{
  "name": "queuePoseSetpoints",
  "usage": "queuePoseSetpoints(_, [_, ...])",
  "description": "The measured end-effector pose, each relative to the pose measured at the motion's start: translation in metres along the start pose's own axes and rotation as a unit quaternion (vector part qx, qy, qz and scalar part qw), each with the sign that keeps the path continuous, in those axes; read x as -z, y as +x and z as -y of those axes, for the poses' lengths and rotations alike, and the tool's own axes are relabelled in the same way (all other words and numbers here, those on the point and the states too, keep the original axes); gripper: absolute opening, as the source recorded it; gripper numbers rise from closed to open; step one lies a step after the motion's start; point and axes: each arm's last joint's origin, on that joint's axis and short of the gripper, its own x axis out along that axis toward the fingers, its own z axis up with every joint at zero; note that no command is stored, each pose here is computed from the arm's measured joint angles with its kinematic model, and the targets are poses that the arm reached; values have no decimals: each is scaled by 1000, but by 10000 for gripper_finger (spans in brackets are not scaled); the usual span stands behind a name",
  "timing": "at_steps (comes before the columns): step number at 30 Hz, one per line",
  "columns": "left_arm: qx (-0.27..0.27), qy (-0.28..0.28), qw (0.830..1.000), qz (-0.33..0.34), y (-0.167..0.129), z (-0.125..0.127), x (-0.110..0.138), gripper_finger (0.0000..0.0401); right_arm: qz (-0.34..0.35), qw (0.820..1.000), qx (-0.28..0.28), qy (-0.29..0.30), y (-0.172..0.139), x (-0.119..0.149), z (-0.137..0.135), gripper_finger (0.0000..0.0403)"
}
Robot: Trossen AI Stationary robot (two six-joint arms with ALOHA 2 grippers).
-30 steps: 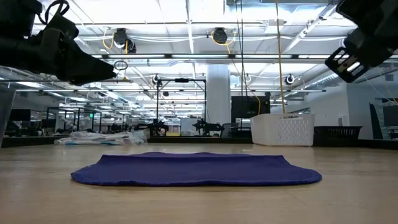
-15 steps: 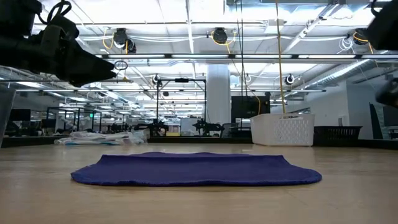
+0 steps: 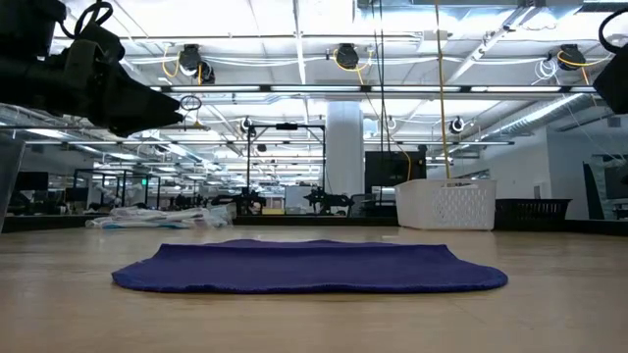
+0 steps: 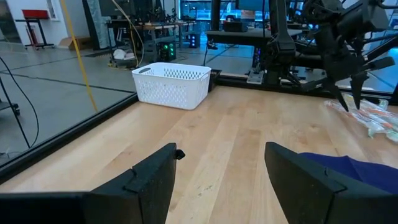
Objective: Pick & Place Toothbrushes
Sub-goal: Put the orange toothbrush into the orange basket
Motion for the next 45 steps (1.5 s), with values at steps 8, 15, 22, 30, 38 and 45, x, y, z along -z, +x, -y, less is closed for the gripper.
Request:
queuePoseSetpoints(8, [0, 0, 1000, 0, 0, 0, 0, 246, -14, 1000, -5, 13, 1, 1, 0, 84])
queuePoseSetpoints(15, [0, 1, 1000, 0, 0, 0, 0, 246, -20, 1000, 13, 13, 2, 8, -1, 84])
queuePoseSetpoints(22, [0, 1, 1000, 0, 0, 0, 0, 246, -19, 999, 43, 10, 2, 12, 1, 84])
queuePoseSetpoints(30, [0, 1, 1000, 0, 0, 0, 0, 246, -34, 998, 55, 5, 10, 15, 2, 84])
queuePoseSetpoints(38, [0, 1, 1000, 0, 0, 0, 0, 246, -47, 997, 62, 3, 16, 15, 3, 61])
queuePoseSetpoints(45, [0, 1, 1000, 0, 0, 0, 0, 246, -38, 997, 66, -4, 11, 15, 4, 12])
